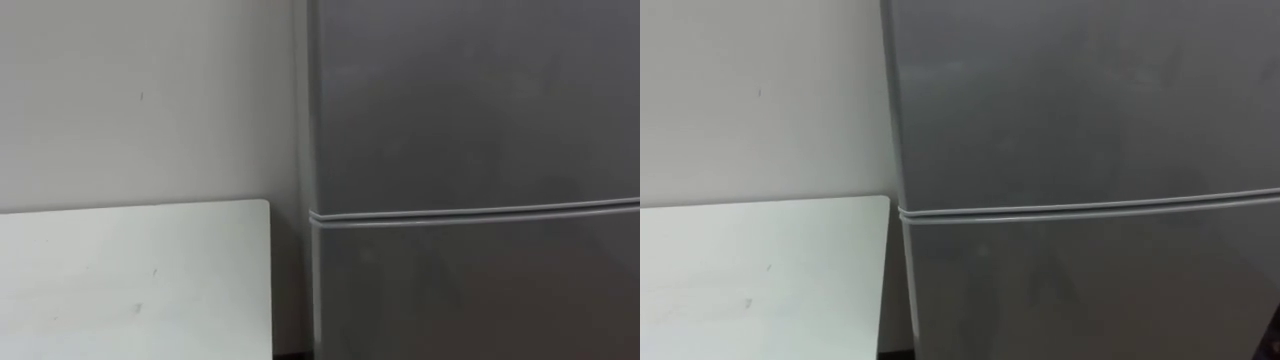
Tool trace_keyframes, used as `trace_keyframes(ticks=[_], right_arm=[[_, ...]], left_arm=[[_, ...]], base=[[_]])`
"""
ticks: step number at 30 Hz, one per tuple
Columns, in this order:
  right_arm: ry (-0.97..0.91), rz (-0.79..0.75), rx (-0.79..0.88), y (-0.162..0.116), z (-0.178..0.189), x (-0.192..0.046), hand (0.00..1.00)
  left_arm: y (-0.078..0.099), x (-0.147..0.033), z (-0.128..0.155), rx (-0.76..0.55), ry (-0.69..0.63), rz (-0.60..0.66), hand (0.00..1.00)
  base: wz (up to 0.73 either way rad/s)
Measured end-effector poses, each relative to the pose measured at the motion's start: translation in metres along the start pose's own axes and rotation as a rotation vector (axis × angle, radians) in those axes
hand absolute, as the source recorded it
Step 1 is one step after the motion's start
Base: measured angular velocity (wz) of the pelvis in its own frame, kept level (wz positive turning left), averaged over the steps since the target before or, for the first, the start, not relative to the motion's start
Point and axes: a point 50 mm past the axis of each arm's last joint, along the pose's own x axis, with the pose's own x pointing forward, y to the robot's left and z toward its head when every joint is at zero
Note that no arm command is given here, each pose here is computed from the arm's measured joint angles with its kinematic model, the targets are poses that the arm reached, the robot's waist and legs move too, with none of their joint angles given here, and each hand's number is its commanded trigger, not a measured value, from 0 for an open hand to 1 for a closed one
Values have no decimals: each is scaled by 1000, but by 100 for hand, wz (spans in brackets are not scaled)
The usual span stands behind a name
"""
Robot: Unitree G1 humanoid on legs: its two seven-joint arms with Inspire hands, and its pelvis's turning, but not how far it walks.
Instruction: Put the bottle in the upper fridge
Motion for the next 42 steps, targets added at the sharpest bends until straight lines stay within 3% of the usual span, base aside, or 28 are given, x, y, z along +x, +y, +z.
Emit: trace_keyframes(ticks=[7, 27, 42], right_arm=[[-27, 108, -144, 15, -1, -2, 0], [-35, 260, -239, 37, 5, -3, 0], [1, 321, -225, 36, 2, -2, 0]], left_arm=[[-3, 0, 2, 21, -4, -16, 0], [-13, 3, 8, 95, 5, -55, 0], [-16, 6, 15, 171, 4, -98, 0]], base=[[1], [3], [3]])
